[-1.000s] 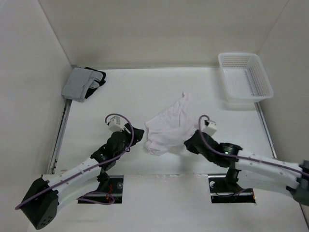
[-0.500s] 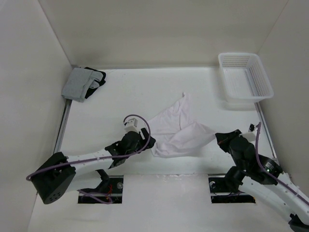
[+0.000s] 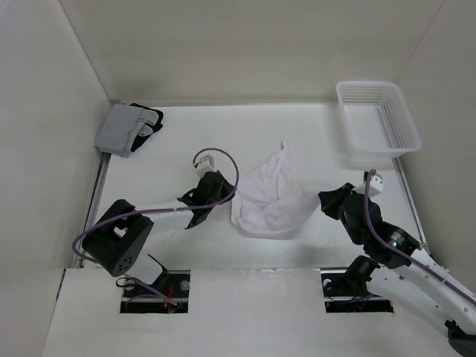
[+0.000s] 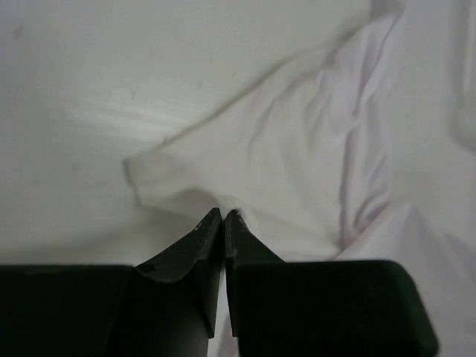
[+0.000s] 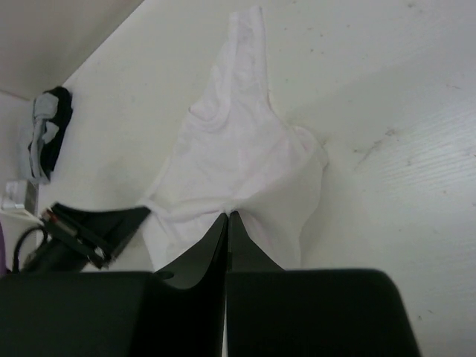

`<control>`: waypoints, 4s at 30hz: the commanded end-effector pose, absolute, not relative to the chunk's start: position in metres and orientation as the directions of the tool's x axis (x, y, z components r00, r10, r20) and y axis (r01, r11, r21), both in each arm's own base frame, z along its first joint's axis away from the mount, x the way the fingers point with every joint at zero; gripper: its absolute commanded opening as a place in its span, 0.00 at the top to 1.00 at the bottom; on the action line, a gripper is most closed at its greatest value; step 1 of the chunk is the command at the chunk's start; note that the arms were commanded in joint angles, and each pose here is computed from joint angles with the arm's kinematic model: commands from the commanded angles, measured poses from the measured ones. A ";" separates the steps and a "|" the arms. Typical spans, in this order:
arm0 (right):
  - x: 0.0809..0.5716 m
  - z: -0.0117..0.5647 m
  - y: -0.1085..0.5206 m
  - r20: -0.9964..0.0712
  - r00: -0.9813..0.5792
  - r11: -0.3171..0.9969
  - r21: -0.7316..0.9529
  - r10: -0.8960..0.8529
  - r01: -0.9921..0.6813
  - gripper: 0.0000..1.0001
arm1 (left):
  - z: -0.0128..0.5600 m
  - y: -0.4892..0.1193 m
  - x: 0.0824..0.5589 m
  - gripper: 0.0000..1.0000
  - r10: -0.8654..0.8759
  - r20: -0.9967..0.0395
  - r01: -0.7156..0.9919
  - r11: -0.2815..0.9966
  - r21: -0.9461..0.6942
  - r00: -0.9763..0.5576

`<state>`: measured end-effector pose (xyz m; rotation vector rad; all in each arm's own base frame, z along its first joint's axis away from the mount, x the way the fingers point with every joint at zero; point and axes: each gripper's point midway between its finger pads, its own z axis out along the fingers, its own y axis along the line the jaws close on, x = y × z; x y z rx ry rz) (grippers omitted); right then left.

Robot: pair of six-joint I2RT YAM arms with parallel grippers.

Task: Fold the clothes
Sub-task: Flatten the tank top out

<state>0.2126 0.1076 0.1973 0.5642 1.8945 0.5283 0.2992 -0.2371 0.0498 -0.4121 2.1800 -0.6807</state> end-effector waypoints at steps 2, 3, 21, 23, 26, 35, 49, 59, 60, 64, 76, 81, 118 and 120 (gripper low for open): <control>0.227 0.340 0.139 -0.731 -0.203 0.702 0.682 0.652 -0.205 1.00 | 0.184 -0.240 0.374 0.96 -0.669 -0.631 0.049 0.670 -0.741 -0.392; 0.219 0.359 0.142 -0.726 -0.198 0.679 0.686 0.658 -0.261 1.00 | 0.205 -0.235 0.378 0.96 -0.690 -0.631 0.069 0.653 -0.754 -0.356; 0.138 0.150 0.176 -0.653 -0.662 0.817 0.567 0.368 -0.104 0.99 | 0.195 -0.137 0.417 0.87 -0.732 -0.676 0.018 0.677 -0.736 -0.091; 0.148 0.141 0.178 -0.650 -0.668 0.833 0.547 0.362 -0.081 0.99 | 0.174 -0.137 0.434 0.89 -0.740 -0.661 -0.008 0.667 -0.745 -0.125; 0.160 0.134 0.177 -0.641 -0.666 0.819 0.569 0.382 -0.077 1.00 | 0.160 -0.148 0.446 0.93 -0.757 -0.619 -0.007 0.634 -0.773 -0.211; 0.184 0.140 0.155 -0.645 -0.592 0.778 0.627 0.484 -0.047 0.99 | 0.112 -0.178 0.309 0.90 -0.601 -0.623 -0.063 0.743 -0.666 -0.501; 0.189 0.137 0.166 -0.650 -0.593 0.771 0.632 0.476 -0.074 0.99 | 0.058 -0.193 0.198 0.85 -0.449 -0.554 -0.100 0.832 -0.546 -0.702; 0.189 0.137 0.167 -0.650 -0.596 0.770 0.633 0.472 -0.079 0.99 | 0.045 -0.194 0.215 0.73 -0.471 -0.565 -0.101 0.820 -0.563 -0.678; 0.189 0.137 0.167 -0.650 -0.595 0.770 0.633 0.473 -0.080 0.99 | 0.046 -0.195 0.216 0.73 -0.469 -0.567 -0.092 0.819 -0.567 -0.677; 0.188 0.137 0.167 -0.649 -0.597 0.769 0.634 0.472 -0.082 0.99 | 0.062 -0.201 0.222 0.75 -0.487 -0.571 -0.062 0.793 -0.606 -0.661; 0.188 0.138 0.168 -0.648 -0.597 0.766 0.637 0.473 -0.085 0.99 | 0.064 -0.193 0.235 0.78 -0.492 -0.594 -0.065 0.801 -0.595 -0.636; 0.188 0.137 0.168 -0.648 -0.598 0.766 0.637 0.472 -0.085 0.99 | 0.094 -0.180 0.247 0.77 -0.534 -0.632 -0.033 0.778 -0.627 -0.562; 0.188 0.138 0.167 -0.648 -0.594 0.764 0.640 0.478 -0.083 0.99 | 0.020 -0.201 0.222 0.80 -0.390 -0.589 -0.044 0.857 -0.514 -0.708; 0.188 0.138 0.167 -0.649 -0.593 0.764 0.640 0.477 -0.085 0.99 | 0.022 -0.201 0.221 0.81 -0.390 -0.594 -0.041 0.857 -0.514 -0.704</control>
